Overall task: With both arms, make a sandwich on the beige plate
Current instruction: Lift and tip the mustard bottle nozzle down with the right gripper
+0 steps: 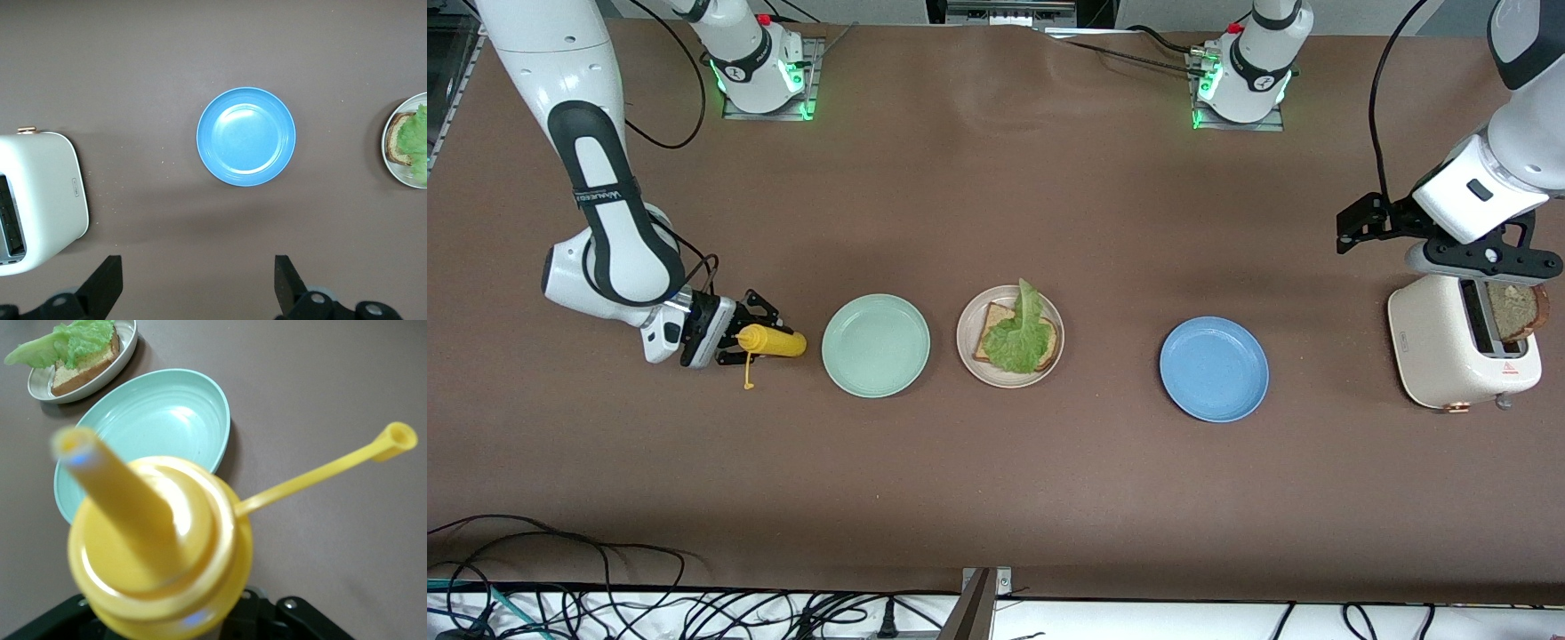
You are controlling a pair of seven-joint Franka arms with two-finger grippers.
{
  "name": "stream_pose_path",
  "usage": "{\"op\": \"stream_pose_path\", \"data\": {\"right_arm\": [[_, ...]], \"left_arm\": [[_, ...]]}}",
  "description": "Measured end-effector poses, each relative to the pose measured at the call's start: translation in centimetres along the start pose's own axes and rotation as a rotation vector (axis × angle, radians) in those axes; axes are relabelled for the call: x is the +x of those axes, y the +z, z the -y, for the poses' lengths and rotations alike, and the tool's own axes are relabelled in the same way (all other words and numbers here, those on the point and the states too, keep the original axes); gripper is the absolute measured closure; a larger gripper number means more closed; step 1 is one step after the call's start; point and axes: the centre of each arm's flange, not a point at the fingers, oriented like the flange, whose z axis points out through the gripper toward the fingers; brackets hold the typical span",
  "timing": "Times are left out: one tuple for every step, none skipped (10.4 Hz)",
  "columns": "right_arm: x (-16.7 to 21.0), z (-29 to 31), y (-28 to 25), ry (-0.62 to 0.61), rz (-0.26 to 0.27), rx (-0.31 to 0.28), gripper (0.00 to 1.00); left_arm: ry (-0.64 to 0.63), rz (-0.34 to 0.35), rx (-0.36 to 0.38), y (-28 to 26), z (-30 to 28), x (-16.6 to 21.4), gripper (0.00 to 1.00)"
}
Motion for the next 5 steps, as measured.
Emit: {"op": "stream_pose_path", "data": {"right_arm": [[0.9, 0.2, 0.3, 0.006, 0.012, -0.003, 0.69], [2.0, 0.3, 0.5, 0.022, 0.037, -0.003, 0.75], [3.7, 0.6, 0.6, 0.042, 0.062, -0.005, 0.78], [5.4, 1.1, 0.5, 0.061, 0.086, -0.011, 0.78], [6.9, 1.6, 0.3, 0.068, 0.112, -0.019, 0.78]], "left_arm": [[0.001, -0.001, 0.000, -0.1, 0.0, 0.0, 0.00], [0.001, -0.002, 0.000, -0.1, -0.1, 0.0, 0.00], [0.002, -0.003, 0.000, -0.1, -0.1, 0.0, 0.00], [0.002, -0.003, 0.000, -0.1, -0.1, 0.0, 0.00], [0.001, -0.003, 0.000, -0.1, -0.1, 0.0, 0.00]]}}
